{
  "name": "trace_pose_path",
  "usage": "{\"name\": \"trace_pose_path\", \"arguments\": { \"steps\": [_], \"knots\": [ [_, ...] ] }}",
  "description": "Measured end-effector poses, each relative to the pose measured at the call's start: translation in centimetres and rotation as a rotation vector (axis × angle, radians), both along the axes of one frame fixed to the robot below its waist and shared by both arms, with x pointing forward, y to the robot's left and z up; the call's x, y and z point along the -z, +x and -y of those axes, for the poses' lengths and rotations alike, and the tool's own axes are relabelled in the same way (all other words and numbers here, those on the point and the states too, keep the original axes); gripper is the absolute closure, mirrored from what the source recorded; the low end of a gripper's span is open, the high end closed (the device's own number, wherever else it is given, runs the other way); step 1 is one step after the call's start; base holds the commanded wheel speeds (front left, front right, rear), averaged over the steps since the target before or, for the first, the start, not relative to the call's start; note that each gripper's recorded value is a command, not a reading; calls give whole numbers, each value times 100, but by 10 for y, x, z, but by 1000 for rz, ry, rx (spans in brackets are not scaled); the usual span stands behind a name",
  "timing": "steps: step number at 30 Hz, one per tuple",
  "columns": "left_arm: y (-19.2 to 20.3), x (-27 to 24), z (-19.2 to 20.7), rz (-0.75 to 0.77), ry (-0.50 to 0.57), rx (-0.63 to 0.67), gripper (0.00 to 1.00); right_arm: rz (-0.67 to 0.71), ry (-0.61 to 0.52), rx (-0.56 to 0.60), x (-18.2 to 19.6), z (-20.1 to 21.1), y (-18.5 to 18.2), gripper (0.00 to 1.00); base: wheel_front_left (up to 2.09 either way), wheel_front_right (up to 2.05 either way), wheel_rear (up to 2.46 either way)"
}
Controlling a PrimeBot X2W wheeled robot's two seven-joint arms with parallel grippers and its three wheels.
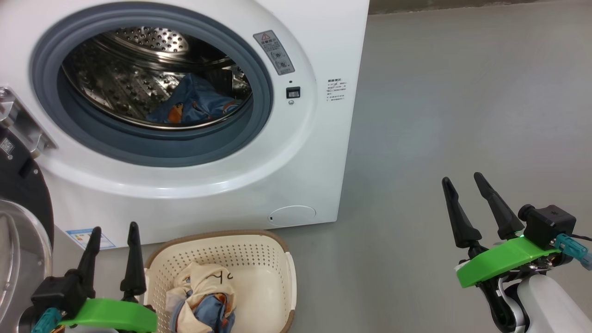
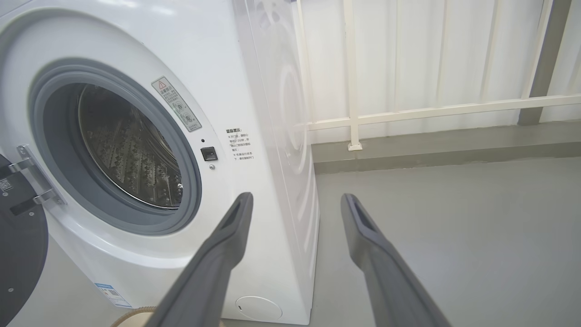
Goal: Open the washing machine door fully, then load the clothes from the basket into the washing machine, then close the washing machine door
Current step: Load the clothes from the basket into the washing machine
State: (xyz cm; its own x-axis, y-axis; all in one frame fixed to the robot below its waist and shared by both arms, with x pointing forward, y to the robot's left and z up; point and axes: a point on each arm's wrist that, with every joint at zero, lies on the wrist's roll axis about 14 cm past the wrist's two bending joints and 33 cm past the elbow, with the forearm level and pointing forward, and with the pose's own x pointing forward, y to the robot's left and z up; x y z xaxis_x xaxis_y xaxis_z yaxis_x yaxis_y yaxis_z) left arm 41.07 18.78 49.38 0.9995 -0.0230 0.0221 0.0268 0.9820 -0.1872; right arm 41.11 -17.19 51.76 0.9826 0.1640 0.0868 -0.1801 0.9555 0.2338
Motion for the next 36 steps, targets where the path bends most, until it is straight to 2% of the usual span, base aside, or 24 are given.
{"name": "trace_pose_path", "arguments": {
  "steps": [24,36],
  "knots": [
    [3,13,4,-38,0,8,0,-24,-2,5,9,2,2,0,0,0,0],
    [9,67,22,-229,2,76,0,-68,-2,-4,27,-1,11,0,0,0,0]
  ]
}}
